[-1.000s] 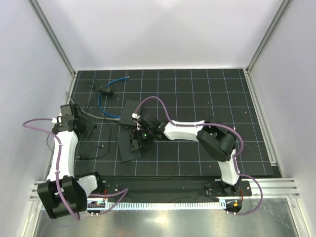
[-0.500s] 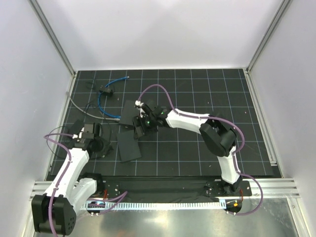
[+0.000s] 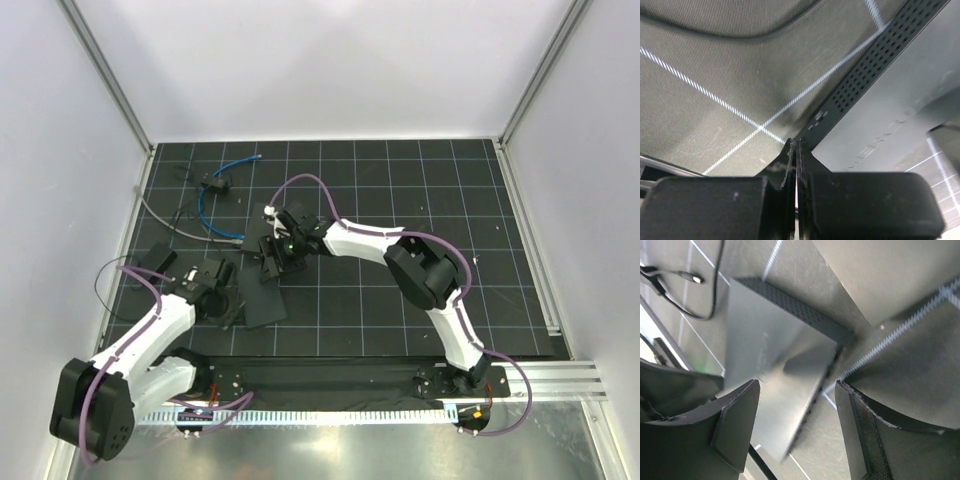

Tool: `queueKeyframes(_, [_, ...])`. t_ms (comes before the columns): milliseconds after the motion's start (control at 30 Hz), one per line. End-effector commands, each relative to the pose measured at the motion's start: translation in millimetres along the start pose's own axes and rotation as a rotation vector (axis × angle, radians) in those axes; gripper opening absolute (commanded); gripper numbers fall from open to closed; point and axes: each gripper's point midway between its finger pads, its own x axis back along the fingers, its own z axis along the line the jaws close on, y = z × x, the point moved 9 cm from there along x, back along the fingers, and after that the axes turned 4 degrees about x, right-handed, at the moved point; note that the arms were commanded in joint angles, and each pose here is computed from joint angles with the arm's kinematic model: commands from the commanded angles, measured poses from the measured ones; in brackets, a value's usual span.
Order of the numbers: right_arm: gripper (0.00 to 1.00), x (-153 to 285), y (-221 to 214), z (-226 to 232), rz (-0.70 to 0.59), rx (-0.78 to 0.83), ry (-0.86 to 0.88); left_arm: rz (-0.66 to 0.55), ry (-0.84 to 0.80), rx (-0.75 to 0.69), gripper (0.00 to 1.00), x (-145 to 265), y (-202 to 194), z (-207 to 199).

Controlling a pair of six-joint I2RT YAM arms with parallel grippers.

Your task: Pull the plug from the switch port

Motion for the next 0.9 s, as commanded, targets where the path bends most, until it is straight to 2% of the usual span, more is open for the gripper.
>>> queueKeyframes(0, [0.69, -4, 17, 15, -0.041, 0.001, 0.088, -0.027, -0.019, 0.034, 0.0, -4, -6, -2])
queueKeyframes(433, [0.66, -26, 22, 43, 0.007, -0.105, 0.368, 0.015, -0.094, -0.016, 0.0, -9, -40, -22])
queueKeyframes(700, [0.66, -35, 14, 51, 0.061, -0.131, 0.431, -0.004, -0.098, -0.013, 0.0, -4, -41, -19])
queueKeyframes(867, [0.66, -34, 18, 52, 0.04, -0.114, 0.425, -0.072, -0.125, 0.008, 0.0, 13, -32, -9])
